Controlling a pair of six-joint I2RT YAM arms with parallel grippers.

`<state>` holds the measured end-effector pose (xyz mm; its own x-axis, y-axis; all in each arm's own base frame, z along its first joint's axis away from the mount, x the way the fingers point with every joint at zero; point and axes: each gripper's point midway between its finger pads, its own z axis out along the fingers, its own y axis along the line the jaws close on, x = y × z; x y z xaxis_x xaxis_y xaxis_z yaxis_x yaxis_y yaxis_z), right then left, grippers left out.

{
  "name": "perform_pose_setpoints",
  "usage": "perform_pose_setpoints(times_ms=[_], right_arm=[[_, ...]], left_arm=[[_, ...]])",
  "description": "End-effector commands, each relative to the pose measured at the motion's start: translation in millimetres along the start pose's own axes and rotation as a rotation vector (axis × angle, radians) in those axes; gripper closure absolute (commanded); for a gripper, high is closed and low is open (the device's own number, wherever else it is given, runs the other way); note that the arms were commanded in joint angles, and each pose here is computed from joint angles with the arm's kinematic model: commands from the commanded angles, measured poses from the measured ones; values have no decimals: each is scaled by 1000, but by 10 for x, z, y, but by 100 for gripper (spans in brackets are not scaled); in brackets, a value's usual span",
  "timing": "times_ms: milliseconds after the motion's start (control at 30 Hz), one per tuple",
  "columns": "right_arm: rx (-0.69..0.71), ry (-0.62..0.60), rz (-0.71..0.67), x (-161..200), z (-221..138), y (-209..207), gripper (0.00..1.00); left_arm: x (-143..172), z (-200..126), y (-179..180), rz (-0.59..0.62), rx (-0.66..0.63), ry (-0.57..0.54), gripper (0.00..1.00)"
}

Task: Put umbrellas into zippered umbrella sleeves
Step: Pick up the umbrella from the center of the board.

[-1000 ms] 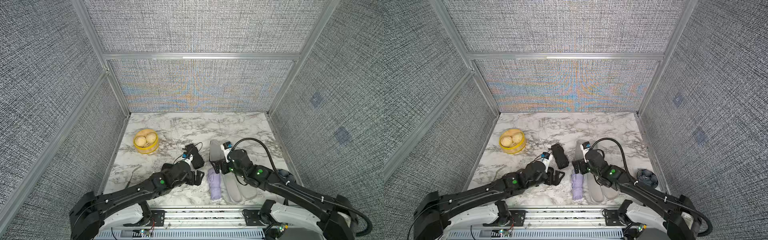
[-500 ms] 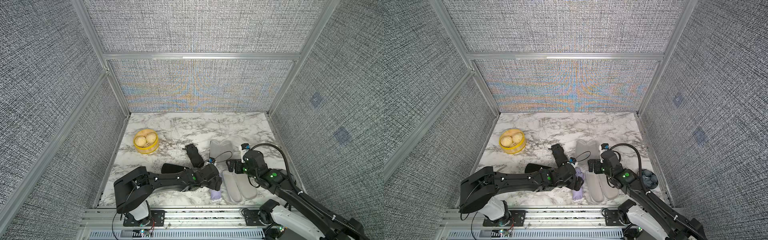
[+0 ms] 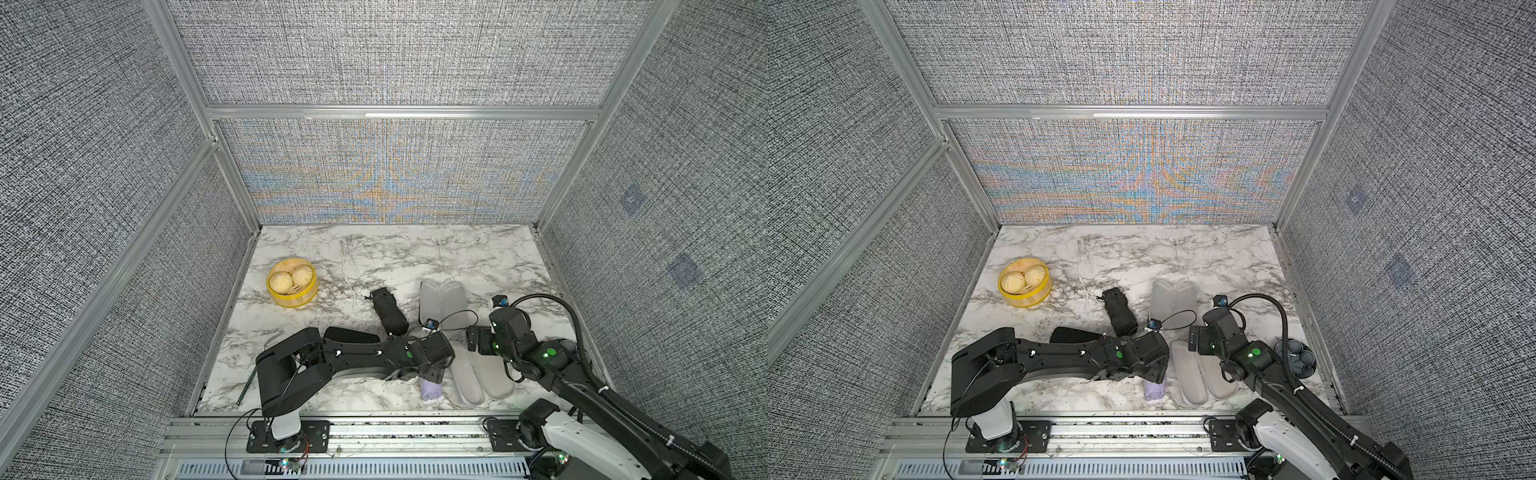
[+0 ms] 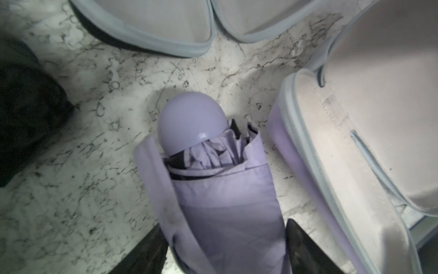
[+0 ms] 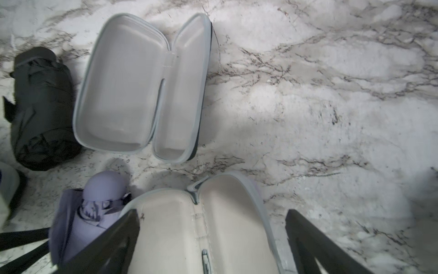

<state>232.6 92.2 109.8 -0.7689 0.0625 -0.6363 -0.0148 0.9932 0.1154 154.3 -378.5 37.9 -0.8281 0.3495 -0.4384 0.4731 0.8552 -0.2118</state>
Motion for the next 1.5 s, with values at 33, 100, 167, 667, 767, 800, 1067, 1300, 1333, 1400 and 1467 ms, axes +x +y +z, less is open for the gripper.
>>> perform_pose_setpoints(times_ms=[33,100,167,667,767,800,1067,1300,1333,1400,1467], right_arm=[[39,56,1,109,74,-50,1],[63,96,2,164,75,-82,1],[57,111,5,204,76,-70,1],[92,187,-20,420,295,-101,4],[89,225,-21,483,385,-65,7],[96,240,-20,497,405,-63,8],[171,252,17,492,539,-105,14],[184,260,45,536,562,-75,17],[160,258,50,531,561,-35,17],[132,247,53,506,536,11,17],[105,231,56,477,498,34,17]], left_arm=[[139,29,46,19,-46,47,19],[180,25,27,28,-62,54,17],[196,16,42,33,-75,55,16],[139,88,60,59,-115,53,30],[35,-9,109,34,-104,-2,37],[-6,-47,123,25,-99,-22,38],[-113,-247,42,28,-37,-72,44],[-221,-532,-27,7,26,-150,45],[-261,-537,-133,5,77,-164,45],[-284,-492,-383,11,188,-157,46],[-257,-444,-569,25,252,-135,48]])
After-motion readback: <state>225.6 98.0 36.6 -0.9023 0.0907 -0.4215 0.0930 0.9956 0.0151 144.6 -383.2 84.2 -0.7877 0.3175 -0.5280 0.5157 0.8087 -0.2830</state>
